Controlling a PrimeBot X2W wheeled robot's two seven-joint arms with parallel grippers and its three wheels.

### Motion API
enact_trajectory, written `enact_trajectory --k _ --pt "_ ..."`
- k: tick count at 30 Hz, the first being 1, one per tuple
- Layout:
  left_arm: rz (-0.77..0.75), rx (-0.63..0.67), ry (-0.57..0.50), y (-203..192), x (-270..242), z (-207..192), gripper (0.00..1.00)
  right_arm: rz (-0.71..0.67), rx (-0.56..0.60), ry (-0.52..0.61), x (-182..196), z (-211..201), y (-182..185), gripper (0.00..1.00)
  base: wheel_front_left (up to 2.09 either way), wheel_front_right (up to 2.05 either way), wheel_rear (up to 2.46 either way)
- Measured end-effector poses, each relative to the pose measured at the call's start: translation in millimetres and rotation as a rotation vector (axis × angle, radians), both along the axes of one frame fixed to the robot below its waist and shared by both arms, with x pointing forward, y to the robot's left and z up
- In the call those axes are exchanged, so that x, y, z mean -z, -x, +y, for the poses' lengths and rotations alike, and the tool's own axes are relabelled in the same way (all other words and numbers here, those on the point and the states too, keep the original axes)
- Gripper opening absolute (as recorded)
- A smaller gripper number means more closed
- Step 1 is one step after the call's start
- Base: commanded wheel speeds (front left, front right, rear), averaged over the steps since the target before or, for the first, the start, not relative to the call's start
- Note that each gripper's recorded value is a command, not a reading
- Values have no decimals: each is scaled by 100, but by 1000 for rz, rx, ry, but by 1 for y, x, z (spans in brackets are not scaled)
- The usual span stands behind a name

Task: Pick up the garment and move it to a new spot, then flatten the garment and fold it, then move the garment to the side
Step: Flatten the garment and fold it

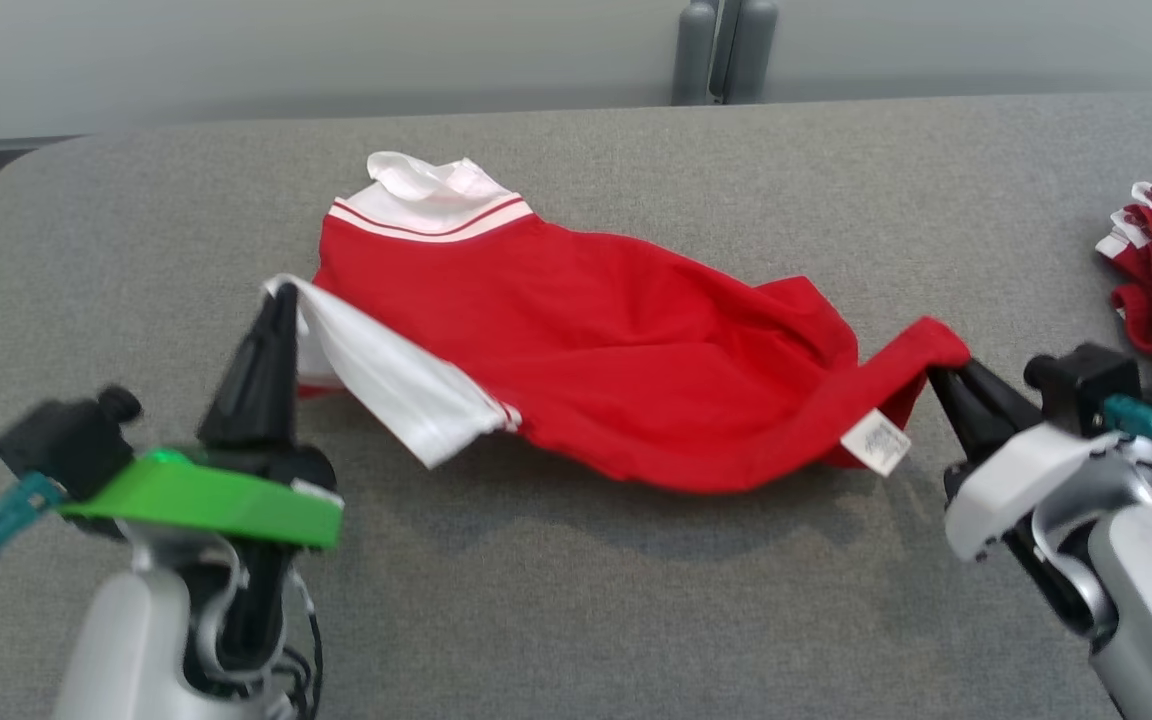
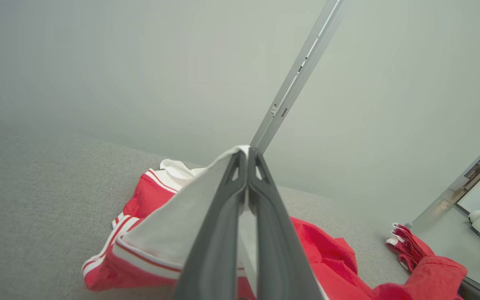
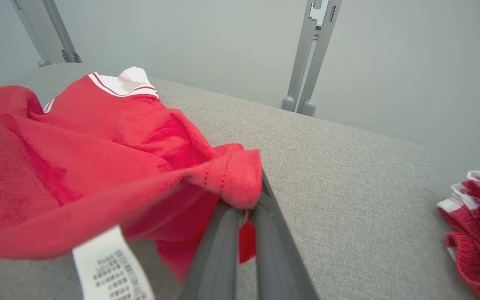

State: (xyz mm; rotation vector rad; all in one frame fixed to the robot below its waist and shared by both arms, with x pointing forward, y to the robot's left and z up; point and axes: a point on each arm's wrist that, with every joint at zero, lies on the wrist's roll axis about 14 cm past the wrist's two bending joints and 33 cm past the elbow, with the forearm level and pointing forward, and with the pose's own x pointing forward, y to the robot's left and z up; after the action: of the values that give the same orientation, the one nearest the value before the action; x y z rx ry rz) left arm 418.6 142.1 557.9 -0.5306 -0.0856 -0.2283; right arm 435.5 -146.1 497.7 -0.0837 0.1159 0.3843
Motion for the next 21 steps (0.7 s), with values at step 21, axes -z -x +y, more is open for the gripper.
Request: enact_trajectory --k 21 --pt "-348 -3 -59 -222 -157 25 0 -37 -38 -236 -84 27 -205 0 0 0 0"
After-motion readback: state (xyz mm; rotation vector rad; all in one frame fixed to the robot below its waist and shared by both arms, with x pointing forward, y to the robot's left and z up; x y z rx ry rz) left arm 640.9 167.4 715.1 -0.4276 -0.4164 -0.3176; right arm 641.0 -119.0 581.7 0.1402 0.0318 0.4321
